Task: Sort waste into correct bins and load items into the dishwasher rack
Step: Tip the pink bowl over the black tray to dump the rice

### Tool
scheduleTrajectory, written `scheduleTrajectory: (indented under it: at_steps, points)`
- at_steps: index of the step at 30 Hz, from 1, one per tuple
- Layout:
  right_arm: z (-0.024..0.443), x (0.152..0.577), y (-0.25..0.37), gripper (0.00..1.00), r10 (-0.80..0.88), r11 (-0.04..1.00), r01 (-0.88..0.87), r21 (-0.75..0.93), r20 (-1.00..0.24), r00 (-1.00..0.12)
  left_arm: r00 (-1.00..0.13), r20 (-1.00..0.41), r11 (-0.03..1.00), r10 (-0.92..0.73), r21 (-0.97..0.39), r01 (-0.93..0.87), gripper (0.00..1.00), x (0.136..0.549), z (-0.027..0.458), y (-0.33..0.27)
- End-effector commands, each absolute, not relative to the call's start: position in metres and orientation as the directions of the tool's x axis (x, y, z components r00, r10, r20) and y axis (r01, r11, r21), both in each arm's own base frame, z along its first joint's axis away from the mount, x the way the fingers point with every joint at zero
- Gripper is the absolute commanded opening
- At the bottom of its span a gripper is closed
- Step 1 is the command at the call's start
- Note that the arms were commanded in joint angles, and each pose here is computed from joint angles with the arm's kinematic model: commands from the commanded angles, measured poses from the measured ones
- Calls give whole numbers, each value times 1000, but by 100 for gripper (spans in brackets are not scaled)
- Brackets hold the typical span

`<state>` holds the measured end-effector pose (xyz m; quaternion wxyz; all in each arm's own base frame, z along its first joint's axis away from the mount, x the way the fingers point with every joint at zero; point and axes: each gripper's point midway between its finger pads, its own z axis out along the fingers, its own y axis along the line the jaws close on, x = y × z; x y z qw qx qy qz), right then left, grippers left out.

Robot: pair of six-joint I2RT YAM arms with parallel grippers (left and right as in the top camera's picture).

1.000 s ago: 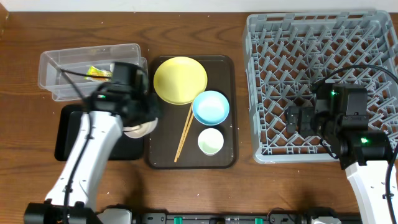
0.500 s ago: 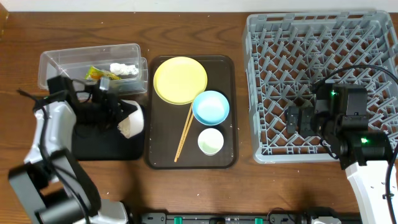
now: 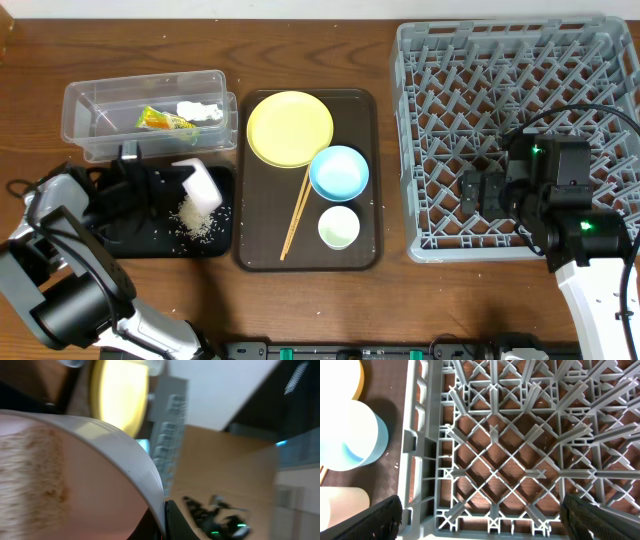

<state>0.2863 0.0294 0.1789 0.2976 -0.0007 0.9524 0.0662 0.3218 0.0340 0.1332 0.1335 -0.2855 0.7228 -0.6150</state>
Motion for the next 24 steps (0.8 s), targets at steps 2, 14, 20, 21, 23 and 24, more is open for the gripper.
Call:
scheduleTrajectory:
  at_steps: [2,14,20,21,23,24]
  points:
    - [188,289,31,99,43,991,-41,130,-586,-809,-759,208,-92,-617,-977,-193,6,324,161,45]
    - [188,289,31,99,43,991,-41,130,-586,-809,-722,271,-141,-637,-961,-236,6,318,163,54]
    - [188,289,31,99,43,991,-41,130,-586,-809,-722,271,-141,-637,-961,-236,6,318,163,54]
    - [188,289,31,99,43,991,-41,130,-586,-809,-722,271,-141,-637,-961,-236,6,318,163,54]
    - [188,289,31,99,43,991,-41,130,-586,-809,-722,271,-141,-637,-961,-236,6,318,163,54]
    - [188,289,31,99,43,991,-41,130,-586,-809,-722,271,-141,-637,-961,-236,6,318,163,54]
